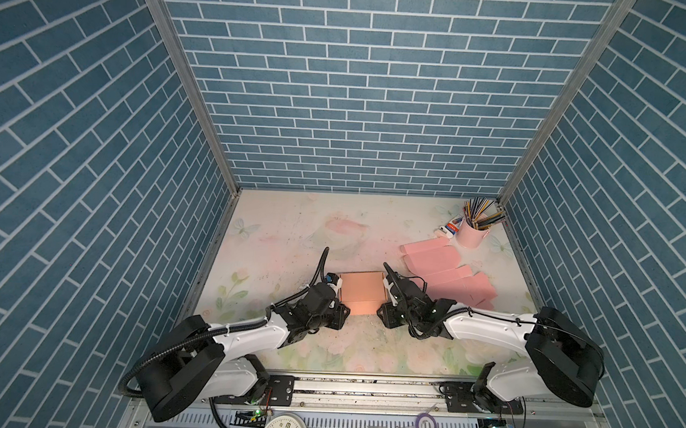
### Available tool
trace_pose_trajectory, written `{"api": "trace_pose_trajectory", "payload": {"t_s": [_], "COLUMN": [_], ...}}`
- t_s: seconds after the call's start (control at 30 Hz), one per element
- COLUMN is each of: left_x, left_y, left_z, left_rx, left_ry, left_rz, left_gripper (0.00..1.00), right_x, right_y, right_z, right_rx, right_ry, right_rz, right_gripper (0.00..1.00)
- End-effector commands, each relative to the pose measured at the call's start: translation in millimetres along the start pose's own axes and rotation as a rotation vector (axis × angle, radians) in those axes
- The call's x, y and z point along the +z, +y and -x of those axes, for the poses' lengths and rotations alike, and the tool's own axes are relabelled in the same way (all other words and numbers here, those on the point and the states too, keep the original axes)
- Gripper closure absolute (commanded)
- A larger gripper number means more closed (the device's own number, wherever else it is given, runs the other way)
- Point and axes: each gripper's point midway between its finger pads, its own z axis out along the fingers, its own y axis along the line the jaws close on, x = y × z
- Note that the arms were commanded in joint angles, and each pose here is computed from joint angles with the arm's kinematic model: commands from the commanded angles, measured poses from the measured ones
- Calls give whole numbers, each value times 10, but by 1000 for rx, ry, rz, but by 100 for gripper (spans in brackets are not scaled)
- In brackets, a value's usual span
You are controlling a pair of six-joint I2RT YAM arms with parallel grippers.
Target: Fold the paper box
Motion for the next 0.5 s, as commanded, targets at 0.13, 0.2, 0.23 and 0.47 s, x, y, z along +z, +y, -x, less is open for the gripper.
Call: {"api": "trace_pose_trajectory", "payload": {"t_s": [0.13,0.2,0.23,0.47], "left_x": [49,39,32,-21], "left_y": [60,46,52,55], "left_z": [14,25,22,-54], "left_rx": [11,11,11,16], "left_ry": [-19,-23,-23,9], "left_rz": [26,22,24,18], "left_gripper": [63,63,63,56], "right_x": [18,10,6,-13], "right_y": [-14,-20,-25,-26], "right_z": [88,83,85,99], "right_rx": [-2,-2,-2,-3], "right_ry": [-17,-19,-21,-28], "right_rz": [-22,-24,-25,-25], "right_gripper": [56,56,56,56]}}
